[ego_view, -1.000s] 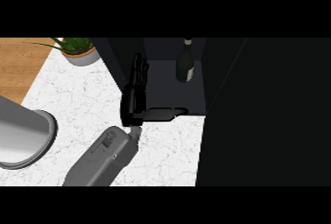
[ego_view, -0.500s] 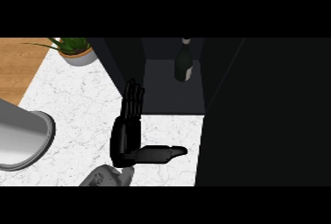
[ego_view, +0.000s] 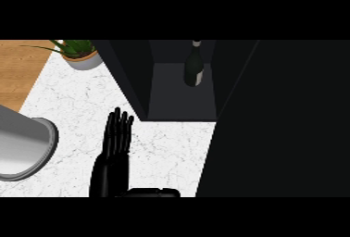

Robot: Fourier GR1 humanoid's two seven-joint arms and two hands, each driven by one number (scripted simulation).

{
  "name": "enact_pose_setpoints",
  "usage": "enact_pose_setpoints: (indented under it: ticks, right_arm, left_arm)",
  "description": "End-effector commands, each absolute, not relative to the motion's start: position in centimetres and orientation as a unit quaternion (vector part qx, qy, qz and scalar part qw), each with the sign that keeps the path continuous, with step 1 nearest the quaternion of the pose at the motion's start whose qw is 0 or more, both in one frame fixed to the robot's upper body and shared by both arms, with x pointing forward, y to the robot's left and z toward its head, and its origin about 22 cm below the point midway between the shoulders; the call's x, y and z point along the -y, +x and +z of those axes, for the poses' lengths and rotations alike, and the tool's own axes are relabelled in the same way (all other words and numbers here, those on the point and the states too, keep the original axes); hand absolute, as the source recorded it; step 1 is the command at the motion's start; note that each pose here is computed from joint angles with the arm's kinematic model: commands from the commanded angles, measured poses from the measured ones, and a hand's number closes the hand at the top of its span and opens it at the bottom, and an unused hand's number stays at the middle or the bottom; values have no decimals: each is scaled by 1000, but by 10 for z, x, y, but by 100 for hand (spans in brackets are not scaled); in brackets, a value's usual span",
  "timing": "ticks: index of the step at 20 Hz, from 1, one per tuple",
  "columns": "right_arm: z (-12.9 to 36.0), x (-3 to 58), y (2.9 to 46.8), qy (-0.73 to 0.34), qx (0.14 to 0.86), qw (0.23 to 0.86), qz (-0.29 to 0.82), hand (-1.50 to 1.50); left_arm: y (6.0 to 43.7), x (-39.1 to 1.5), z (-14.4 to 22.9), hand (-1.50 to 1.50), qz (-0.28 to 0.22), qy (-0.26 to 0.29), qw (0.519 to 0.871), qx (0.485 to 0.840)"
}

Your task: Pick up the wine, place it into the cabinet and close the cabinet

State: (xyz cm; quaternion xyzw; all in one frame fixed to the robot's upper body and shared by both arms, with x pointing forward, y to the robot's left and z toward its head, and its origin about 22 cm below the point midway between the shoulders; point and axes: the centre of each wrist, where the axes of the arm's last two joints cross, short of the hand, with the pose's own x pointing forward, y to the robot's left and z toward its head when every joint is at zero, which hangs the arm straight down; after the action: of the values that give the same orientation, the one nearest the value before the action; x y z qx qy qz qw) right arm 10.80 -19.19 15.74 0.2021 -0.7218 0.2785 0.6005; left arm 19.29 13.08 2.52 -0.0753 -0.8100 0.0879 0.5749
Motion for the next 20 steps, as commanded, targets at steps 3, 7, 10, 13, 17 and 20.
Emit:
enact_pose_setpoints:
  ticks: [3, 7, 10, 13, 17, 20]
  right_arm:
    - [192, 185, 76, 285, 717, 548, 324, 150]
    - [194, 179, 69, 294, 726, 531, 322, 150]
    - [190, 169, 78, 297, 725, 527, 330, 150]
    - [186, 161, 80, 315, 708, 538, 332, 150]
    - [183, 145, 90, 328, 699, 547, 324, 150]
    - [187, 124, 95, 334, 698, 544, 324, 150]
  left_arm:
    - [158, -148, 28, -150, 81, -73, 567, 816]
    - [146, -192, 39, -150, 78, -60, 575, 812]
    - [147, -214, 29, -150, 77, -59, 572, 814]
    - [145, -229, 54, -150, 90, -54, 559, 822]
    - [130, -234, 55, -150, 89, -51, 563, 820]
    - [130, -250, 55, -150, 92, -56, 565, 818]
